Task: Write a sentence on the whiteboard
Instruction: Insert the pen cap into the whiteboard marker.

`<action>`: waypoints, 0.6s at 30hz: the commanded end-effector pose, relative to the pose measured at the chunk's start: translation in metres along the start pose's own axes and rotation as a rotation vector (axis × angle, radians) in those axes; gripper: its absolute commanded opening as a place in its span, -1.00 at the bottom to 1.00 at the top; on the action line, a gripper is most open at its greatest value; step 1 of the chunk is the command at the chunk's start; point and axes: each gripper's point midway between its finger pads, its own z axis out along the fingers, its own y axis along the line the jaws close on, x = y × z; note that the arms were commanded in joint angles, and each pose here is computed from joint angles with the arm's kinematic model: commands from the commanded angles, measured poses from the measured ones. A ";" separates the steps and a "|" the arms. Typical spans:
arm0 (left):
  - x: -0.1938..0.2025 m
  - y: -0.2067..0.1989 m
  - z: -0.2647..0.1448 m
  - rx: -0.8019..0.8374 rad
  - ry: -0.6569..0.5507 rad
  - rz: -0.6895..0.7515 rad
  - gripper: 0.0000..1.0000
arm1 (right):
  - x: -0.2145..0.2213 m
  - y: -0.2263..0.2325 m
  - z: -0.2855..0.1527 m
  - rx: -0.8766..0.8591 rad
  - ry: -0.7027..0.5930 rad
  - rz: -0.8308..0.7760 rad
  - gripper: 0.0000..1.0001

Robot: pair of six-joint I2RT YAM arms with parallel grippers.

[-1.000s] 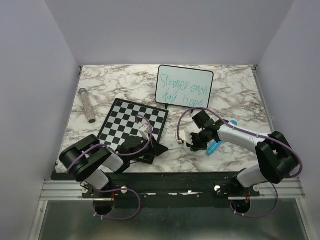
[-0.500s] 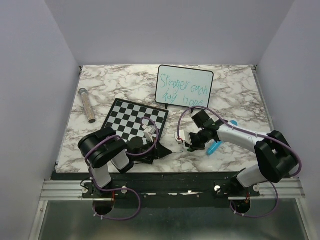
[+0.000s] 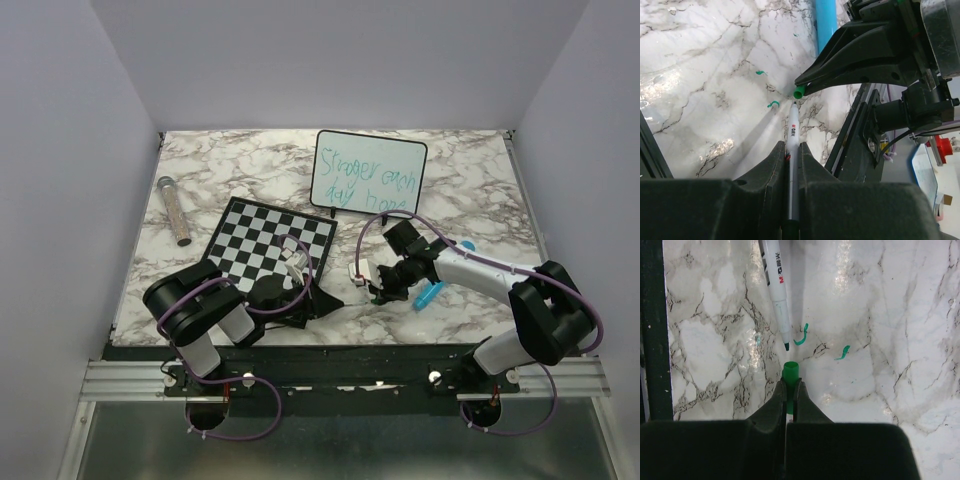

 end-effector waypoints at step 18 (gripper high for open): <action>-0.051 -0.070 -0.004 0.275 -0.218 0.119 -1.00 | -0.024 0.002 -0.001 -0.041 -0.102 -0.008 -0.99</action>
